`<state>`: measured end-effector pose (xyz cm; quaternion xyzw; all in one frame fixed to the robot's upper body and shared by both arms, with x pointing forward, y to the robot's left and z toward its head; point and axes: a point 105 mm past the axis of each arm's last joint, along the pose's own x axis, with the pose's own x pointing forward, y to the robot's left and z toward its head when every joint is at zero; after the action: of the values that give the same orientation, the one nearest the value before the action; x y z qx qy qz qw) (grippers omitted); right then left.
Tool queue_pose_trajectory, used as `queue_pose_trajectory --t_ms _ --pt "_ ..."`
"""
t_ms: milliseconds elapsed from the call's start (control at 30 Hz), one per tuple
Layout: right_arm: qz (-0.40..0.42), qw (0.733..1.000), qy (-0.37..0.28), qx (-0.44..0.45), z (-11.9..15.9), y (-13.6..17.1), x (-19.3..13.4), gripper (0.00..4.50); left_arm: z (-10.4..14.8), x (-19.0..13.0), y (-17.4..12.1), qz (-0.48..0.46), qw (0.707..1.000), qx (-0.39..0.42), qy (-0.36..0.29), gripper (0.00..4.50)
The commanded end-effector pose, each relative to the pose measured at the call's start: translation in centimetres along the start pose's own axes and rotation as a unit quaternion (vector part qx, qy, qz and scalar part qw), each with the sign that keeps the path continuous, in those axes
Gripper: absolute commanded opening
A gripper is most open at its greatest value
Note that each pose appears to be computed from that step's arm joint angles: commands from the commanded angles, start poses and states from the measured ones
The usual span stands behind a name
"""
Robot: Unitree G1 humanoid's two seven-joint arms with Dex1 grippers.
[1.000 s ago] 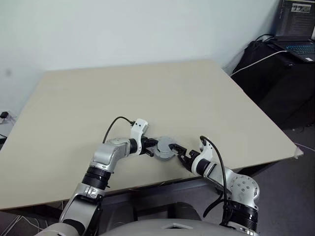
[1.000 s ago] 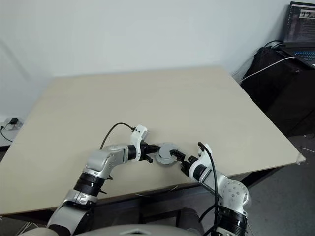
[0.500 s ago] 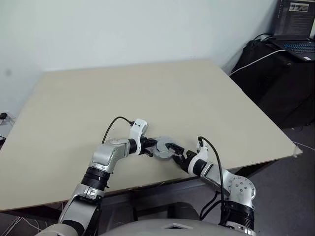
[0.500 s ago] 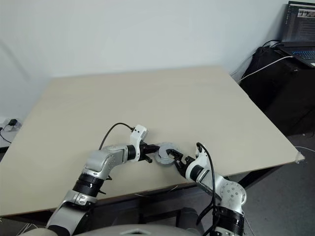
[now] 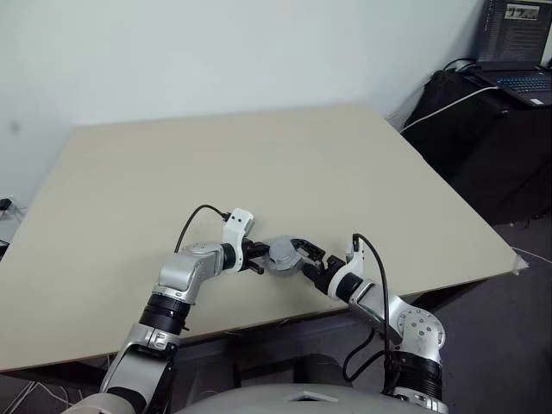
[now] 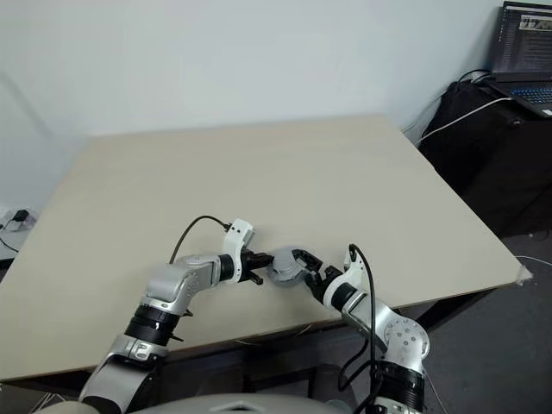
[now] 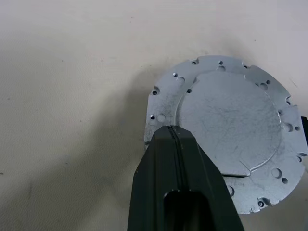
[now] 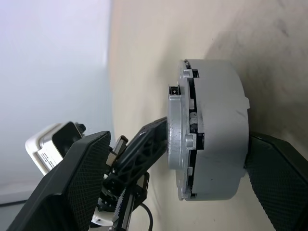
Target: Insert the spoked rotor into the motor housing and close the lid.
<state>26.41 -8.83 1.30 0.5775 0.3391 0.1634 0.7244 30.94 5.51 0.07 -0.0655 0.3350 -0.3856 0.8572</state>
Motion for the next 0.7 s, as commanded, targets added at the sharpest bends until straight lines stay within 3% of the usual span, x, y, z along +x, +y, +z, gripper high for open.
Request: queue_pose_trajectory --t_ms 33,133,400,700 --pt "0.084 0.995 0.051 0.008 -3.19 4.02 1.99 4.49 -1.24 0.97 -1.75 -0.034 0.999 -0.006 0.022 0.0" --pt "0.078 0.996 0.052 0.003 -3.2 3.85 1.95 3.93 -1.28 0.98 -1.74 -0.034 0.999 -0.006 0.023 0.0" --pt "0.069 0.996 0.051 0.0 -3.11 3.55 1.85 1.35 -1.31 1.01 -1.74 -0.034 0.999 -0.007 0.023 0.0" --pt "0.058 0.997 0.045 0.001 -2.97 3.06 1.7 1.22 -1.4 1.03 -1.77 -0.035 0.999 -0.008 0.023 0.0"
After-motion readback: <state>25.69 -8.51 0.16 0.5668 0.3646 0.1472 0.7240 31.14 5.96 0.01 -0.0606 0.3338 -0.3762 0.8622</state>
